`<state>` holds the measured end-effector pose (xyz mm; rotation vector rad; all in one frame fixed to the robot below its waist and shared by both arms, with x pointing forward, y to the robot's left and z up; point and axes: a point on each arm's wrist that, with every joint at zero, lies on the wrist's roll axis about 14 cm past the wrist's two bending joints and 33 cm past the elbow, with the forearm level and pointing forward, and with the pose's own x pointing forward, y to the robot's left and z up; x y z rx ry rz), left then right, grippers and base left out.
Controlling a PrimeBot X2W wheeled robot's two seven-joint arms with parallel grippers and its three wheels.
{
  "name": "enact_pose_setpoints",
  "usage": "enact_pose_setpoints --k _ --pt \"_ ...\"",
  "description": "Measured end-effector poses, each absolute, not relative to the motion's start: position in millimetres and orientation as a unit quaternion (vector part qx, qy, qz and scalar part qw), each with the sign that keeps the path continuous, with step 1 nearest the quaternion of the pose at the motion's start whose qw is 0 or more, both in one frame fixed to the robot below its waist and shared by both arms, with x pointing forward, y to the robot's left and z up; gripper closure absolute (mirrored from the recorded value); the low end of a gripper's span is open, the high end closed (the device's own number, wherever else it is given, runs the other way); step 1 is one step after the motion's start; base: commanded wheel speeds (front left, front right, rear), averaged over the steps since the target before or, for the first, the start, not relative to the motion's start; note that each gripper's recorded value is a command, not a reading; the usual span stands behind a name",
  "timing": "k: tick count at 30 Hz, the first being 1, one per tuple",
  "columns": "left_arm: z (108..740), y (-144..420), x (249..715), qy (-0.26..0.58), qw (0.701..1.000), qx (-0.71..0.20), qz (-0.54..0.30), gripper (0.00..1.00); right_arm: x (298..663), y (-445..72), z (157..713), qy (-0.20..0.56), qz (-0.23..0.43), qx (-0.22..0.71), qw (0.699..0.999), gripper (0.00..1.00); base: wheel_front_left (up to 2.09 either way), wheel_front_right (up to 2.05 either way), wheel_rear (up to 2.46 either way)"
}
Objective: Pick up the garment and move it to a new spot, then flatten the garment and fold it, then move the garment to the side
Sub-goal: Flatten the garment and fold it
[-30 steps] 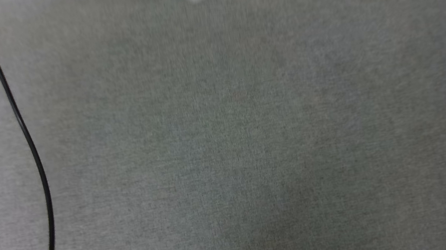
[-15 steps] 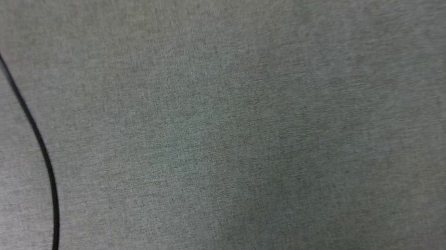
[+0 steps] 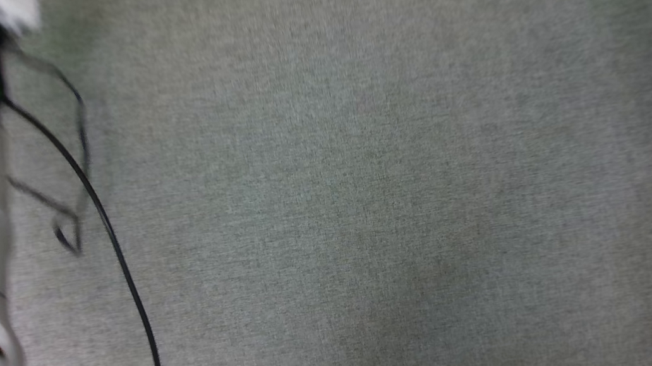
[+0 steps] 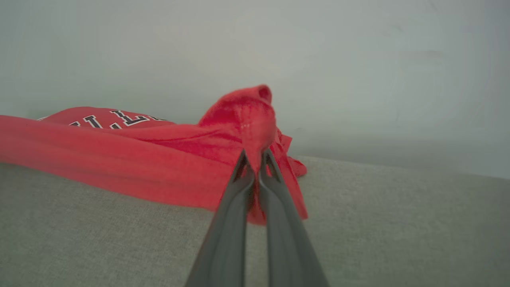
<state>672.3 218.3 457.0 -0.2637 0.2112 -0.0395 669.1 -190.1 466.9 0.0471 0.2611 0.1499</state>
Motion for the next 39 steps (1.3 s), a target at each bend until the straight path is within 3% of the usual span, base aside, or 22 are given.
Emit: enact_pose_setpoints --k 7,16,39 --pt "424 215 595 0.139 0.979 -0.145 -0.022 1.00 592 -201 428 0.181 0.069 0.048 0.980 1.00 0.00 0.00 0.00" --pt "423 224 505 0.146 0.975 -0.164 -0.014 1.00 508 -212 425 0.194 0.064 0.070 0.976 1.00 0.00 0.00 0.00" --pt "417 238 297 0.217 0.954 -0.201 0.056 1.00 326 -219 400 0.221 0.035 0.121 0.967 1.00 0.00 0.00 0.00"
